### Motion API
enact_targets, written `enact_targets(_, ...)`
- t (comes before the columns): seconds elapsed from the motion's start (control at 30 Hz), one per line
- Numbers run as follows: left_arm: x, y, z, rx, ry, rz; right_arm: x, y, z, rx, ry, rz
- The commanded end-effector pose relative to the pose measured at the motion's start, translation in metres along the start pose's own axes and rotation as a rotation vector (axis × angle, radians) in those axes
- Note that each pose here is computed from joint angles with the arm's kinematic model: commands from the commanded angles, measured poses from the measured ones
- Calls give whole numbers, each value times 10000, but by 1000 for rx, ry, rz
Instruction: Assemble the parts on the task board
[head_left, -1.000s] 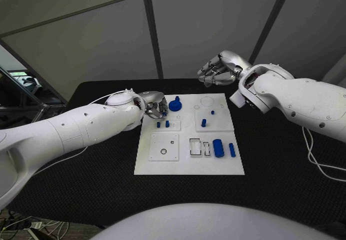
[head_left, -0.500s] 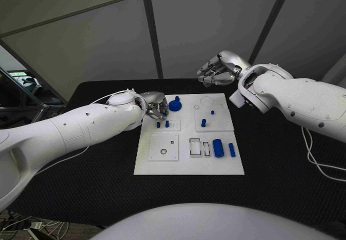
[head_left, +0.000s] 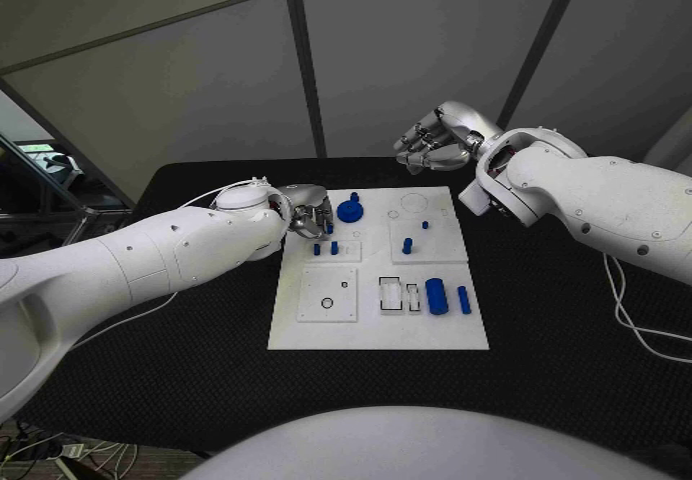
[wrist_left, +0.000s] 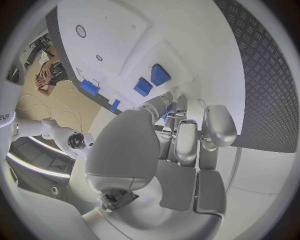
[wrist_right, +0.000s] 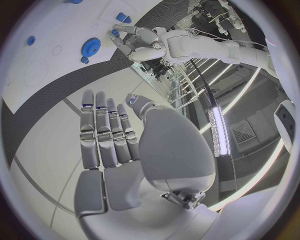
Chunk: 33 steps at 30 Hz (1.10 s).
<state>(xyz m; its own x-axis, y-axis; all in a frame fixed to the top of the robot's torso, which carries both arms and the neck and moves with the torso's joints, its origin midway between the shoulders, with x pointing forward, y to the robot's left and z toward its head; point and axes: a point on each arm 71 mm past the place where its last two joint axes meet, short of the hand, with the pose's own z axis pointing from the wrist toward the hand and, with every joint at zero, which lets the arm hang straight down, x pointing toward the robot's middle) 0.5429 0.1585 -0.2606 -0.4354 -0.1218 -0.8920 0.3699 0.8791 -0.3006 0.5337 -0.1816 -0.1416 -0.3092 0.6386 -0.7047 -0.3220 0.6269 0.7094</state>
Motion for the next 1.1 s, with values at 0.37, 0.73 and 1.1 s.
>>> enact_targets(0.37,7,-7,6,-5,16,0,-3,14,5,-6,3,-2)
enact_targets(0.73,6,-3,4,-5,15,-2,-7,10,3,-5,2,-3)
enact_targets(1.1,2,54,-2,-25,18,-2,-12,-2,0,5,2,-11)
